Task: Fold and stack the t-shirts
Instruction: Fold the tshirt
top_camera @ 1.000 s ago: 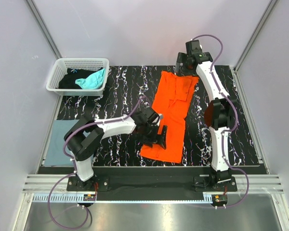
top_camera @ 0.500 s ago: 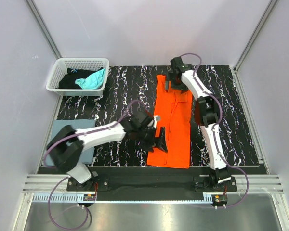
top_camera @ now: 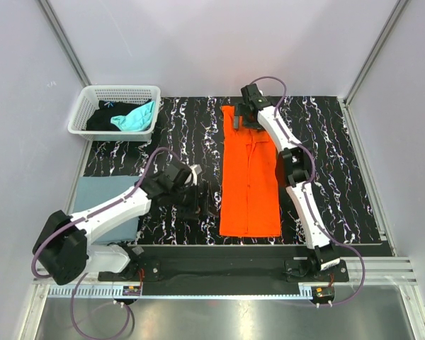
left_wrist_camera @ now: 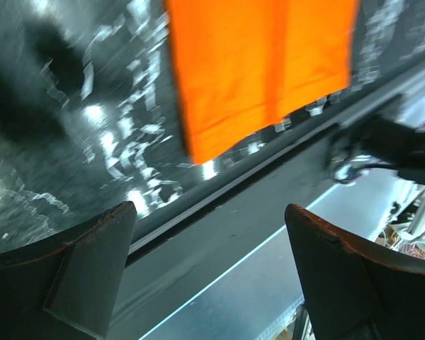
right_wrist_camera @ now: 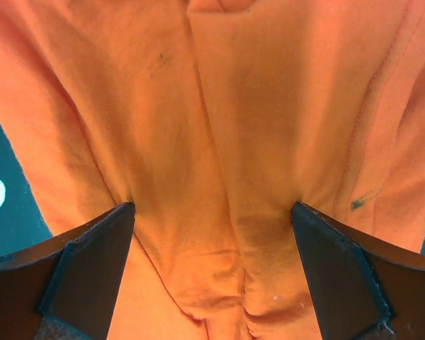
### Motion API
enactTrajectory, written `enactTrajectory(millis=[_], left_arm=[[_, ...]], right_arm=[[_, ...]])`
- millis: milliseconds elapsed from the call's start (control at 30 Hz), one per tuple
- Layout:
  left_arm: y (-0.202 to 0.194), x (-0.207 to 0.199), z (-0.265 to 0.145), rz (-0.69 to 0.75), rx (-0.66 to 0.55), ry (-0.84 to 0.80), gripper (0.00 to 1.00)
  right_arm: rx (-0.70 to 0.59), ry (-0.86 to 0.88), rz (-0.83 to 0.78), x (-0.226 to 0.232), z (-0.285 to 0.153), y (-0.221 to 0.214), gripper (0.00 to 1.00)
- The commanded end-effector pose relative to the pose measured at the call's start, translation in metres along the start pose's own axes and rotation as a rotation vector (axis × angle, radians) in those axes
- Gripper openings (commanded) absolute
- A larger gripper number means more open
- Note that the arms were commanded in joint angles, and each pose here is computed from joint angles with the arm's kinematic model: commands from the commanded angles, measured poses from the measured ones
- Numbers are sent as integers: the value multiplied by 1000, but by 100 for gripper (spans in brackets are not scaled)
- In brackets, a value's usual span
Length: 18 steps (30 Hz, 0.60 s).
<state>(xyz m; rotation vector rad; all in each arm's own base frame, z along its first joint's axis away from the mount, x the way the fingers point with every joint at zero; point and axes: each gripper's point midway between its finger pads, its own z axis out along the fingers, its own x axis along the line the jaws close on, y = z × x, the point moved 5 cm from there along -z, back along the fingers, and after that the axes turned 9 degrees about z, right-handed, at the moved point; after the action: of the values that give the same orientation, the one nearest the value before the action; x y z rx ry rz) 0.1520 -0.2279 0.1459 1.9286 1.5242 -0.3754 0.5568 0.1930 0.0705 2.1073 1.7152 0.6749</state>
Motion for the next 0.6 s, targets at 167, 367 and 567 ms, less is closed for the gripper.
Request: enactTrajectory(millis=[167, 367, 567], left_arm=[[-10, 9, 27, -5, 20, -44, 83], [-19, 2, 51, -25, 75, -52, 74], [-35, 8, 82, -75, 140, 10, 67]], right_arm=[[-116, -8, 60, -31, -229, 34, 100], [185, 96, 98, -79, -279, -107, 97], [362, 211, 356, -111, -282, -236, 71]])
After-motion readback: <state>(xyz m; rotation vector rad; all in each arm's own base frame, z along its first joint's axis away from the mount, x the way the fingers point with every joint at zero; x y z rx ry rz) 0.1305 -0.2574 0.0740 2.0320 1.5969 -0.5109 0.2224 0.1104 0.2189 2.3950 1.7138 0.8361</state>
